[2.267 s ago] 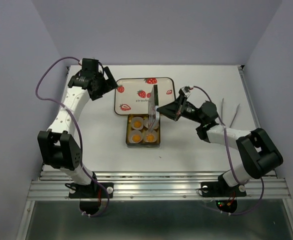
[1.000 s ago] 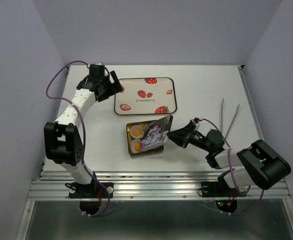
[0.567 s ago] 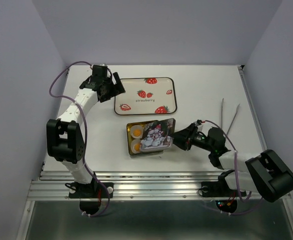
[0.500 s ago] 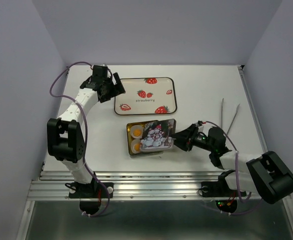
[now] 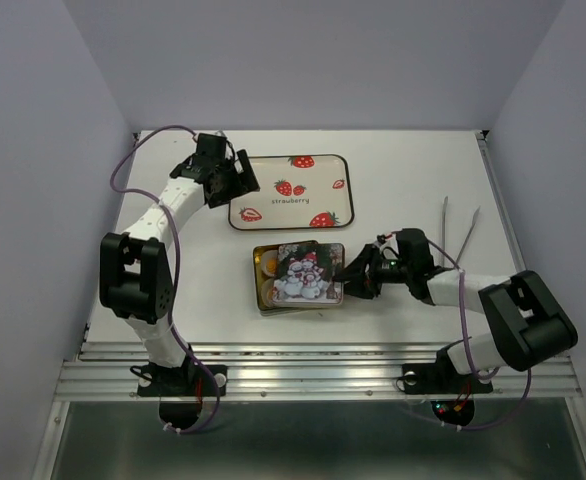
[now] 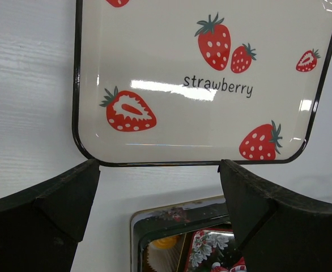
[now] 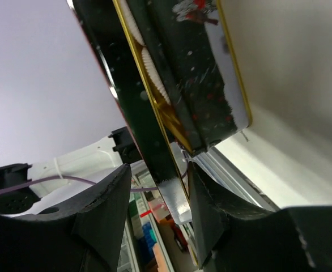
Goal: Pack the cookies
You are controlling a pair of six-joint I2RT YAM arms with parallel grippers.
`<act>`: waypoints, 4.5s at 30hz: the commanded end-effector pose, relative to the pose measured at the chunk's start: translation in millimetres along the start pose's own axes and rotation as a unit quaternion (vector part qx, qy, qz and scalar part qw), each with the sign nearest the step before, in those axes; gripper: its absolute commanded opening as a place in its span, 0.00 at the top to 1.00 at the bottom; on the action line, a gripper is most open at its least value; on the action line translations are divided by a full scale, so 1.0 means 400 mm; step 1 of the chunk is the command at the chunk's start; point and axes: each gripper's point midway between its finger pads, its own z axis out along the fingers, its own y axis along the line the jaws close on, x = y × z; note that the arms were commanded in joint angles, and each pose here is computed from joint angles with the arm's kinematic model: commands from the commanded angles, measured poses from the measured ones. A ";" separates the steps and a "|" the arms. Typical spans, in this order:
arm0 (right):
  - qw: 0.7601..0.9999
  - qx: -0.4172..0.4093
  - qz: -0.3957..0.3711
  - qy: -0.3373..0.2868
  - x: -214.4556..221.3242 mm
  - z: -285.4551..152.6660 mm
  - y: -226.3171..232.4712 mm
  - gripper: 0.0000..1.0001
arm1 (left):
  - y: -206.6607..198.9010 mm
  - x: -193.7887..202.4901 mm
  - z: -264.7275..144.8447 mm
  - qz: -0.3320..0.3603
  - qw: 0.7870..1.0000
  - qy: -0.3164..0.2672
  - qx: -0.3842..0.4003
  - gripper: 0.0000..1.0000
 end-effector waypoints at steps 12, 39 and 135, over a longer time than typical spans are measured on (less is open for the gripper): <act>0.992 0.086 -0.081 0.040 -0.042 0.029 -0.050 0.49 | 0.023 0.082 -0.041 -0.009 1.000 0.011 0.009 0.01; 0.979 0.099 -0.167 0.067 -0.108 0.130 0.067 0.60 | 0.051 0.285 -0.070 -0.026 0.992 0.114 0.055 0.01; 0.878 0.295 -0.376 -0.001 -0.181 0.316 0.146 0.90 | 0.004 0.410 -0.155 -0.071 0.989 0.114 0.054 0.49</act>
